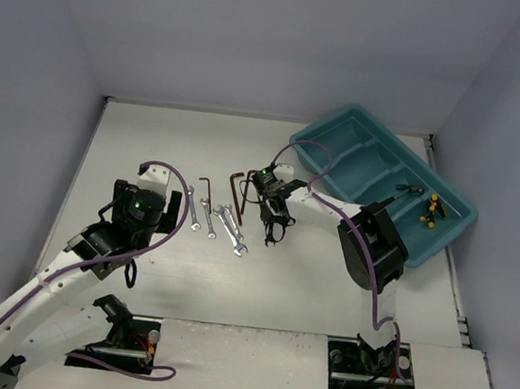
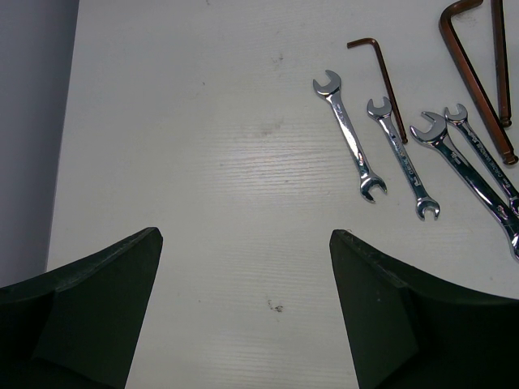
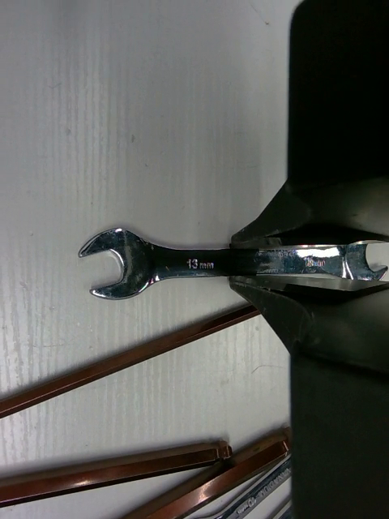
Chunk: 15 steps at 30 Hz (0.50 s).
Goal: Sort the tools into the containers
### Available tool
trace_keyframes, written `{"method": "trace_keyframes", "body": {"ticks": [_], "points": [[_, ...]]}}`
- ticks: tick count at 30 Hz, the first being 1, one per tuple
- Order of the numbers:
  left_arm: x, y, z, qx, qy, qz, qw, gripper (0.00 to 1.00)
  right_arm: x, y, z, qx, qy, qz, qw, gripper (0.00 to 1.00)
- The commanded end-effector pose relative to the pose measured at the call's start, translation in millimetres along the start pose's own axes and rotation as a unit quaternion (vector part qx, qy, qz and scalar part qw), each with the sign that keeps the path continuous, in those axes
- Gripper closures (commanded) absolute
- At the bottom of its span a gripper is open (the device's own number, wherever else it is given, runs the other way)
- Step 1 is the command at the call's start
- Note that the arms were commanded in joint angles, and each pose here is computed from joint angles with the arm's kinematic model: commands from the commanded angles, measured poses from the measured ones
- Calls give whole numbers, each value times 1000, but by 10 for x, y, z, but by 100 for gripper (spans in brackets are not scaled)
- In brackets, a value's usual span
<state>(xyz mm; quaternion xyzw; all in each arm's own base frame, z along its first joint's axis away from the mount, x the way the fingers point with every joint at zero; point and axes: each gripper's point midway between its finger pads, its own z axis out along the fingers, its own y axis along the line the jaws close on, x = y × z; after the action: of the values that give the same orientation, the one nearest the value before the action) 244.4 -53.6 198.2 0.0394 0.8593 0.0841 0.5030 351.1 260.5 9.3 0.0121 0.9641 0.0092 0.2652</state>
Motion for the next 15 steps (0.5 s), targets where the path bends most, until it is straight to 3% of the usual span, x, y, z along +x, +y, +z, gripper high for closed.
{"method": "trace_keyframes", "body": {"ticks": [1,5,10,15], "points": [[-176,39,-18,-7,-27,-13,1000,19,256,-319,117,61,45,-23,997,100],[-171,39,-16,-8,-27,-13,1000,19,-58,-329,-82,51,6,-6,999,100],[-180,42,-23,-8,-29,-14,999,19,-792,-381,-620,16,-81,36,996,100],[-185,48,-25,-8,-30,-15,999,19,-1543,-774,-1125,4,-162,96,982,100]]}}
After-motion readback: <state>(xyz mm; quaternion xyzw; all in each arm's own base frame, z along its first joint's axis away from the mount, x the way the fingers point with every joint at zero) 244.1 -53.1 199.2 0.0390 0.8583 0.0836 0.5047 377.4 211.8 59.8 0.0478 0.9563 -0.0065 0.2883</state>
